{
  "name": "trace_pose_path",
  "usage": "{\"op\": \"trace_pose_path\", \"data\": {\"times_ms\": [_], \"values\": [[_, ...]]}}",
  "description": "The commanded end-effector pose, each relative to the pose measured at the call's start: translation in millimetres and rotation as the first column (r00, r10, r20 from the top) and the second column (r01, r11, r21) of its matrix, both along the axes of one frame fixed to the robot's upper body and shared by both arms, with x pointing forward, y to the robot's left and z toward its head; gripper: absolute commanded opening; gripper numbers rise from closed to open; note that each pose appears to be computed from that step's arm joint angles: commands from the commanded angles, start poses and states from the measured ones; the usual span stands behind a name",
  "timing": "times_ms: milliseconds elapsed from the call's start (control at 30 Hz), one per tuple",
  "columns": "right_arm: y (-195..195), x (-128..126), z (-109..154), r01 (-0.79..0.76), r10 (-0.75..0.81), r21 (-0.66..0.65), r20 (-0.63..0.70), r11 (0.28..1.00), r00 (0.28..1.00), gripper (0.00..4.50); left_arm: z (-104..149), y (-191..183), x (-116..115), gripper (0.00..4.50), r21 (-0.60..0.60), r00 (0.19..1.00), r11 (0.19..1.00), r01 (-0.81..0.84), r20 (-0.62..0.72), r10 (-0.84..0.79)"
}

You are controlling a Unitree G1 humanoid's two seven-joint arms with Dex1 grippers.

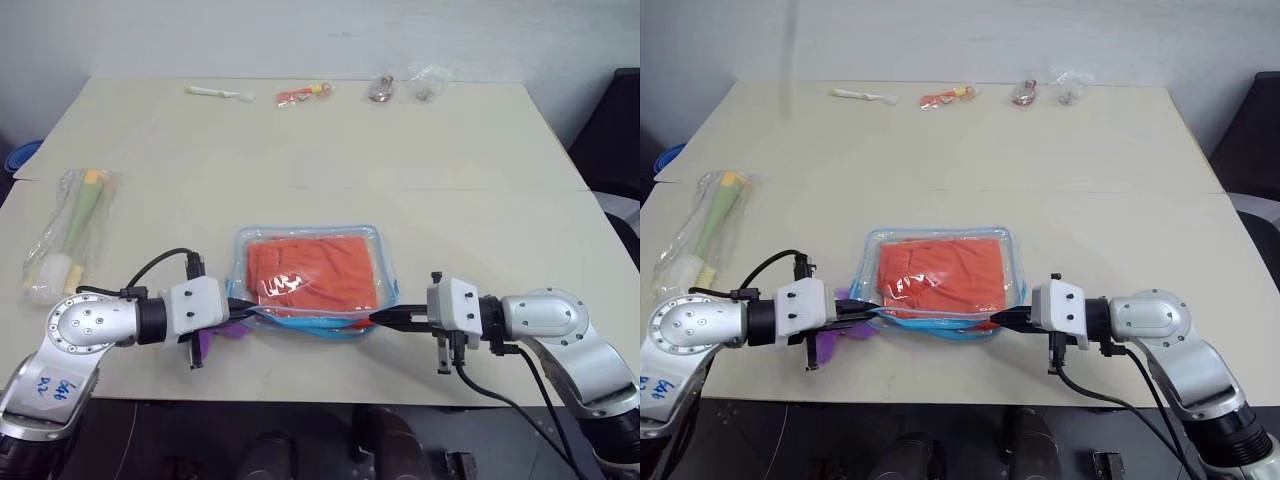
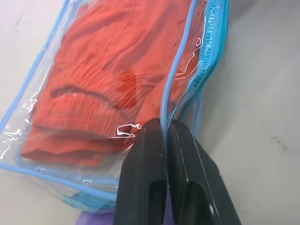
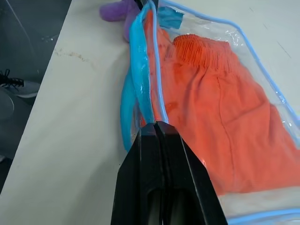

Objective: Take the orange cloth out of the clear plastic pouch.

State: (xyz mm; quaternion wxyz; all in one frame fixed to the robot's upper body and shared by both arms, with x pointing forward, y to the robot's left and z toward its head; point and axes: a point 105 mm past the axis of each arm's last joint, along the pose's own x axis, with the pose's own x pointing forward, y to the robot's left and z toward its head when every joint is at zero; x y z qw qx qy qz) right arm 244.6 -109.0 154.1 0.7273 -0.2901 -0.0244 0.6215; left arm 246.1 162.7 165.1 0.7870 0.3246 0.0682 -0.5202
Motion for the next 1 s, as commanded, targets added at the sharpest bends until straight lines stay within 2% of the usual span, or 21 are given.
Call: {"op": "trace_pose_path", "data": {"times_ms": [33,133,567,733,767,800,967,1000], "values": [[-1.4,-2.1,1.1,-0.014,0.015,-0.017,0.041,1.000,0.999,0.00,18.6,-5.1,-2.6,0.16,-0.048,1.000,0.999,0.014,0.006,-0.013],[1.1,-3.5,0.2,-0.019,0.020,-0.013,0.057,1.000,0.998,0.00,21.4,-5.8,-1.2,0.16,-0.083,1.000,0.997,-0.001,-0.021,-0.001],[16.3,0.3,-13.5,0.033,-0.029,-0.033,0.127,0.999,0.991,0.00,18.6,-13.1,2.9,0.16,-0.096,0.999,0.995,0.017,-0.027,-0.020],[16.3,1.9,-15.6,0.049,-0.045,-0.035,0.110,0.998,0.993,0.00,18.9,-14.6,4.6,0.16,-0.094,1.000,0.995,0.018,-0.020,-0.020],[16.1,2.2,-15.0,0.052,-0.049,-0.030,0.103,0.998,0.993,0.36,18.8,-14.8,5.0,0.12,-0.092,1.000,0.996,0.018,-0.019,-0.020],[16.2,2.7,-14.2,0.053,-0.049,-0.027,0.107,0.998,0.993,0.52,18.8,-15.0,5.4,0.12,-0.089,1.000,0.996,0.019,-0.016,-0.020],[17.4,8.7,-14.2,0.074,-0.067,-0.039,0.160,0.997,0.985,2.13,19.0,-16.2,6.8,0.12,-0.087,1.000,0.996,0.020,-0.011,-0.021],[17.9,9.5,-14.6,0.077,-0.069,-0.038,0.167,0.996,0.984,2.13,19.1,-16.4,7.0,0.12,-0.087,1.000,0.996,0.020,-0.010,-0.021]]}}
